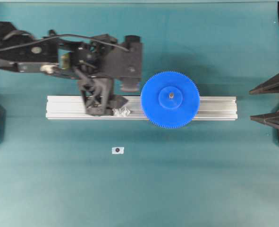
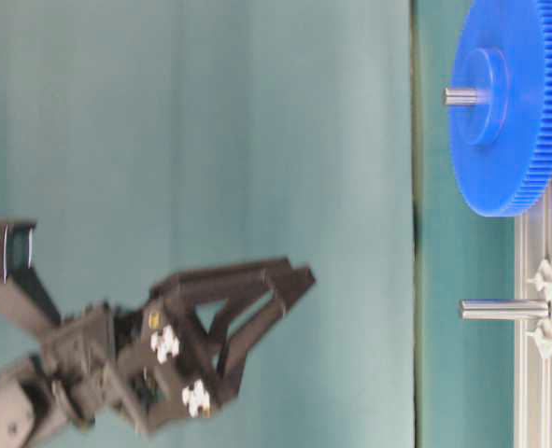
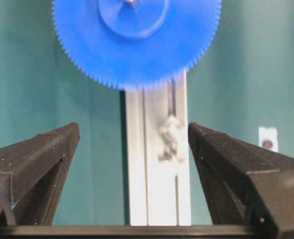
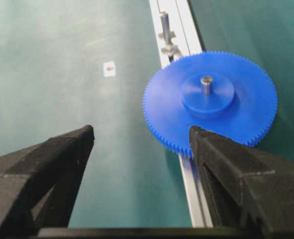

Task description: Insert the large gear onto the shaft.

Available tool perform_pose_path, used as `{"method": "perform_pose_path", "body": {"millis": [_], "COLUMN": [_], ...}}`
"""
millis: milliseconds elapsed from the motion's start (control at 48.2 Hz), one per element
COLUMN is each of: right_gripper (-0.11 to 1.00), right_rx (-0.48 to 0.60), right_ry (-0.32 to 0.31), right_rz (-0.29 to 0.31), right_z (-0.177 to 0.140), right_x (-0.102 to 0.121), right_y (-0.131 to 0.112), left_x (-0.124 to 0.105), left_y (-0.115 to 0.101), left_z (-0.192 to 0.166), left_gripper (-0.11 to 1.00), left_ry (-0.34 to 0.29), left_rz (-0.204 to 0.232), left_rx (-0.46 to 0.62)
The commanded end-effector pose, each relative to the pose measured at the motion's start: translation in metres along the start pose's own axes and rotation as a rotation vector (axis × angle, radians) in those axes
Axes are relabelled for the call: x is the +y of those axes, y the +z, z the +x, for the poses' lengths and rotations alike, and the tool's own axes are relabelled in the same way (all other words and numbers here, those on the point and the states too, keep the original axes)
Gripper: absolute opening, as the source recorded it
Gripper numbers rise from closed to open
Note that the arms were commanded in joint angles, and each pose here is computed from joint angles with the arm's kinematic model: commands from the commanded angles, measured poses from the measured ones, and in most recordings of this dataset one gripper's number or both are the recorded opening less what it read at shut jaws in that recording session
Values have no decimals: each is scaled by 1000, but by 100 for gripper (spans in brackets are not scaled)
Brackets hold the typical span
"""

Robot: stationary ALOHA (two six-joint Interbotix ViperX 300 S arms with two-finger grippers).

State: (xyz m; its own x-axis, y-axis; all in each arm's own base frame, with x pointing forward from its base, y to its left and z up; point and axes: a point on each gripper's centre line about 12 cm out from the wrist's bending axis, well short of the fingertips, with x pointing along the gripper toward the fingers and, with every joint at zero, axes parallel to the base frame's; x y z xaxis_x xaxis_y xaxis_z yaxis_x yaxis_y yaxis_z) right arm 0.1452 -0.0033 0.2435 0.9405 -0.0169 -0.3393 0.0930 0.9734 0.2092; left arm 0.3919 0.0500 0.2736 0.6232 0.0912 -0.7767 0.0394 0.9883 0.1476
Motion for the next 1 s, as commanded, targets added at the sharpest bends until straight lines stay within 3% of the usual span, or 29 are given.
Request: {"method": "perform_pose_path", "body": {"millis": [0,311,748,976], "right_gripper": [85,85,85,85], "right_rx": [2,37,43,49], "right_ry": [-3,-9,-17,-19], "right_rz": [21,21,25,25], "right_z": [-1,-4,-4,-3], "right_x": [0,0,-2,-3], "right_y": [3,-1,-4,-6], "left_x": [1,-4,-16,-24], "left_y": [0,-22,-73,-103], "left_z": [-19,-51,-90,-108], "left_gripper": [90,90,89,89], "left_ry": [11,26,60,57], "left_rz": [0,0,-2,-37], "left_rx": [-43,-118,-290,-333]}}
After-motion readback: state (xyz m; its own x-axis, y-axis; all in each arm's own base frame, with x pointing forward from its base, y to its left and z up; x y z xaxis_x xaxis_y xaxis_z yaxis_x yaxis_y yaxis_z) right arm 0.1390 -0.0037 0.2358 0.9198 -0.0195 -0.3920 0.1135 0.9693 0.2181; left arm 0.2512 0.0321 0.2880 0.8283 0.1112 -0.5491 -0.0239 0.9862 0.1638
